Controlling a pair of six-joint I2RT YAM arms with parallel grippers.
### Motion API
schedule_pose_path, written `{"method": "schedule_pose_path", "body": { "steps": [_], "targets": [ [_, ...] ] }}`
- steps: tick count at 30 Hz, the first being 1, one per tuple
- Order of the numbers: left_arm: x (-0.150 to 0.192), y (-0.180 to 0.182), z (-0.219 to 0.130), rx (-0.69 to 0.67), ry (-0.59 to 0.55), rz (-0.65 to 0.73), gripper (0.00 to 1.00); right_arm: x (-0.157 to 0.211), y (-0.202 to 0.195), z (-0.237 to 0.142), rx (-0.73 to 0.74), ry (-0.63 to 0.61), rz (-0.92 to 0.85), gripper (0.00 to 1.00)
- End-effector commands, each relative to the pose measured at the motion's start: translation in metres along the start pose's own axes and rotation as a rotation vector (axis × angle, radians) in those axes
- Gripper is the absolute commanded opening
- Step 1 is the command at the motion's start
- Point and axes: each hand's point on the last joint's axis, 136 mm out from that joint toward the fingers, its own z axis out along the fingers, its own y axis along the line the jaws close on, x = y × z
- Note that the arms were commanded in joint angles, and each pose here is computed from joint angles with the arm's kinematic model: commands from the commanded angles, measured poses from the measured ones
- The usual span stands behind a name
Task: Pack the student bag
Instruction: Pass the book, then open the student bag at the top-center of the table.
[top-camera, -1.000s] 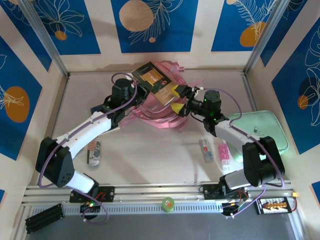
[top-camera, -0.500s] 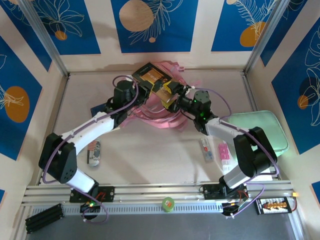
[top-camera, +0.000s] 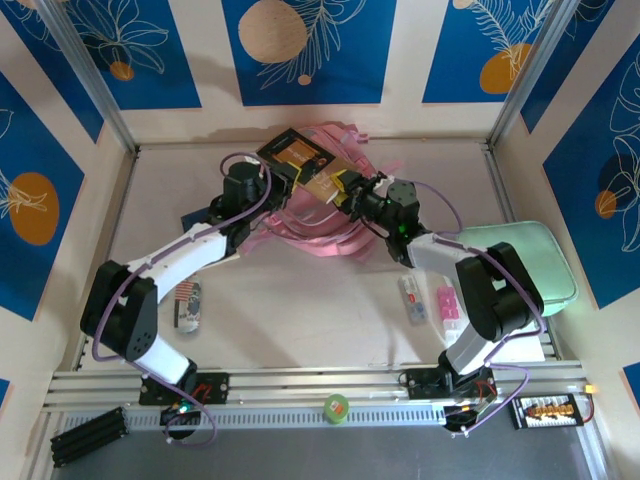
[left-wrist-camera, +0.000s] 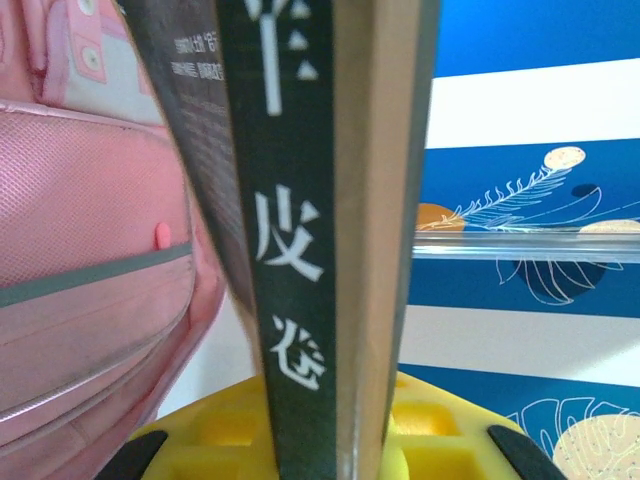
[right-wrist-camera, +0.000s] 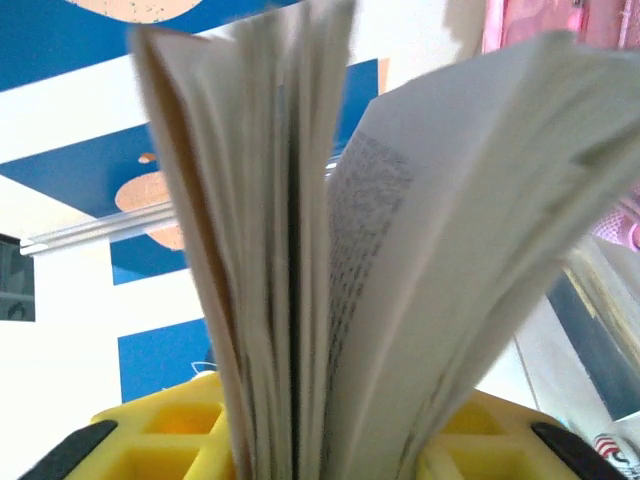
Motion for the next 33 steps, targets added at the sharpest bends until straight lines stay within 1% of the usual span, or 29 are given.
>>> {"method": "schedule_pose_path", "body": {
  "steps": [1,5,7,8,9,11,12,15,16,18,19,22,24,25,28,29,31,33],
  "targets": [
    [0.005,-0.018,0.0,0.093,0.044,0.021,0.0,-0.009,0.025,0.005,-0.058,-0.015,-0.068,0.23],
    [0.008,-0.005,0.003,0.083,0.062,0.013,0.0,-0.003,0.025,0.007,-0.014,-0.003,-0.097,0.13],
    [0.009,0.002,0.003,0.056,0.064,0.045,0.0,-0.002,0.022,0.002,0.019,-0.009,-0.114,0.09],
    [0.009,0.004,0.003,0.041,0.064,0.069,0.03,-0.003,0.02,-0.001,0.034,-0.016,-0.121,0.08],
    [0.01,0.006,0.002,0.02,0.068,0.107,0.11,-0.005,0.018,-0.005,0.053,-0.023,-0.135,0.07],
    [0.013,0.013,0.003,-0.042,0.098,0.209,0.36,-0.006,0.02,-0.015,0.079,-0.032,-0.182,0.07],
    [0.014,0.017,0.004,-0.082,0.119,0.268,0.46,-0.007,0.02,-0.022,0.097,-0.042,-0.216,0.06],
    [0.021,0.027,0.006,-0.177,0.188,0.475,0.67,-0.014,0.029,-0.044,0.134,-0.075,-0.337,0.06],
    [0.023,0.031,0.006,-0.214,0.212,0.537,0.73,-0.017,0.033,-0.052,0.151,-0.091,-0.377,0.06],
    [0.031,0.035,0.008,-0.242,0.268,0.658,0.79,-0.025,0.036,-0.069,0.204,-0.132,-0.447,0.06],
    [0.034,0.039,0.009,-0.276,0.285,0.702,0.84,-0.03,0.039,-0.078,0.222,-0.155,-0.482,0.06],
    [0.048,0.044,0.016,-0.307,0.357,0.872,0.95,-0.043,0.046,-0.101,0.259,-0.213,-0.544,0.06],
    [0.058,0.05,0.024,-0.324,0.409,0.974,0.99,-0.051,0.05,-0.116,0.279,-0.25,-0.559,0.06],
    [0.063,0.051,0.028,-0.333,0.431,1.032,1.0,-0.055,0.05,-0.125,0.295,-0.274,-0.563,0.06],
    [0.076,0.065,0.041,-0.37,0.508,1.212,1.0,-0.067,0.05,-0.15,0.343,-0.346,-0.587,0.06],
    [0.08,0.068,0.045,-0.379,0.53,1.256,1.0,-0.07,0.05,-0.156,0.36,-0.368,-0.593,0.06],
    [0.094,0.075,0.054,-0.366,0.609,1.355,1.0,-0.075,0.05,-0.17,0.387,-0.402,-0.6,0.06],
    [0.104,0.085,0.062,-0.375,0.673,1.42,0.98,-0.078,0.049,-0.18,0.405,-0.425,-0.593,0.06]
  ]
}}
